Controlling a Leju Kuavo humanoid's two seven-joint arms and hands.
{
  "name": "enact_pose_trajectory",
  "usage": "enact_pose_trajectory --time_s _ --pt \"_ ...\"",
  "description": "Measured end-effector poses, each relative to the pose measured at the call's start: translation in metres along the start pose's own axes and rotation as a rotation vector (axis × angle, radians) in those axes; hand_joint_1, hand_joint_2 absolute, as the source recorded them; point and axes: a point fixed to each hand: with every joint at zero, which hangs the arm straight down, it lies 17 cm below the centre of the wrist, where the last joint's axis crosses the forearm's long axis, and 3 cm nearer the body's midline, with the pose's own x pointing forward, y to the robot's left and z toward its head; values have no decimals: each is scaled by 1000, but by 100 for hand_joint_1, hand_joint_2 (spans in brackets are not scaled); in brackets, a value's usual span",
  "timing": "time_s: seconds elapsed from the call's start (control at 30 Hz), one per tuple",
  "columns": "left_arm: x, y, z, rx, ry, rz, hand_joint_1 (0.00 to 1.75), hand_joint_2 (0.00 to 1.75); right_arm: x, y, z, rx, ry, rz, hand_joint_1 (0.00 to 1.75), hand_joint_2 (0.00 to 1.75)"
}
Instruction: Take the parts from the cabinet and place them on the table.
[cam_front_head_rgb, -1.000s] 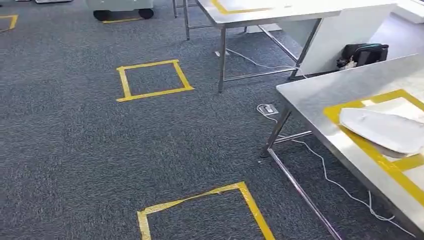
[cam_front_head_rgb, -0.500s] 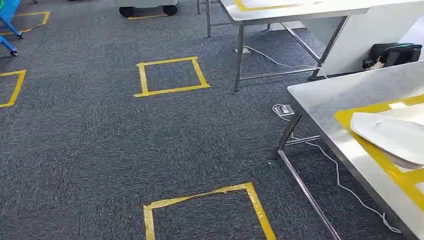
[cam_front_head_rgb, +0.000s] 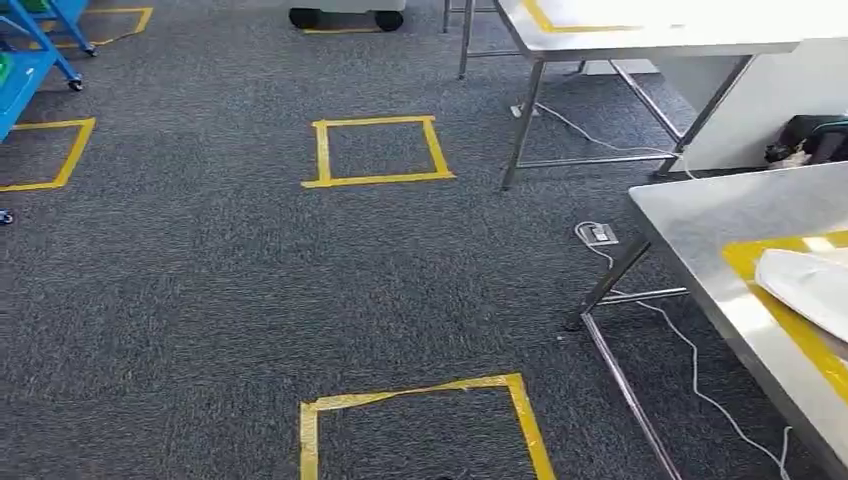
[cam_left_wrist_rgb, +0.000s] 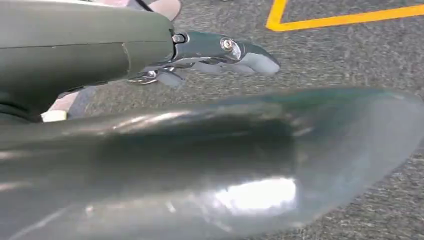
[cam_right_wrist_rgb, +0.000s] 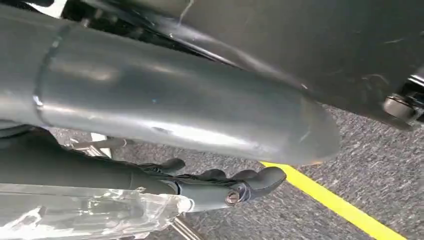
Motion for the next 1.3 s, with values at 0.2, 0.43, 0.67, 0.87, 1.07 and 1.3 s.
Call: enact_pose_trajectory --time_s 0.2,0.43,0.67,0.87,1.07,1.3 --pt "-5 4 0 5 5 -8 0 0 0 1 0 2 -3 -1 0 0" --pt "-2 4 -1 5 2 -5 0 0 0 1 0 2 -3 -1 0 0" --pt "0 3 -2 3 1 -9 0 0 1 0 0 1 -4 -1 0 0" --pt "-2 1 0 0 1 -10 0 0 2 -1 0 -3 -6 -2 0 0" --pt "0 -3 1 -6 -6 -8 0 0 2 -1 0 -3 -6 -6 0 0" --pt "-5 -3 3 -9 3 -14 0 0 3 -2 -1 -9 -8 -7 0 0"
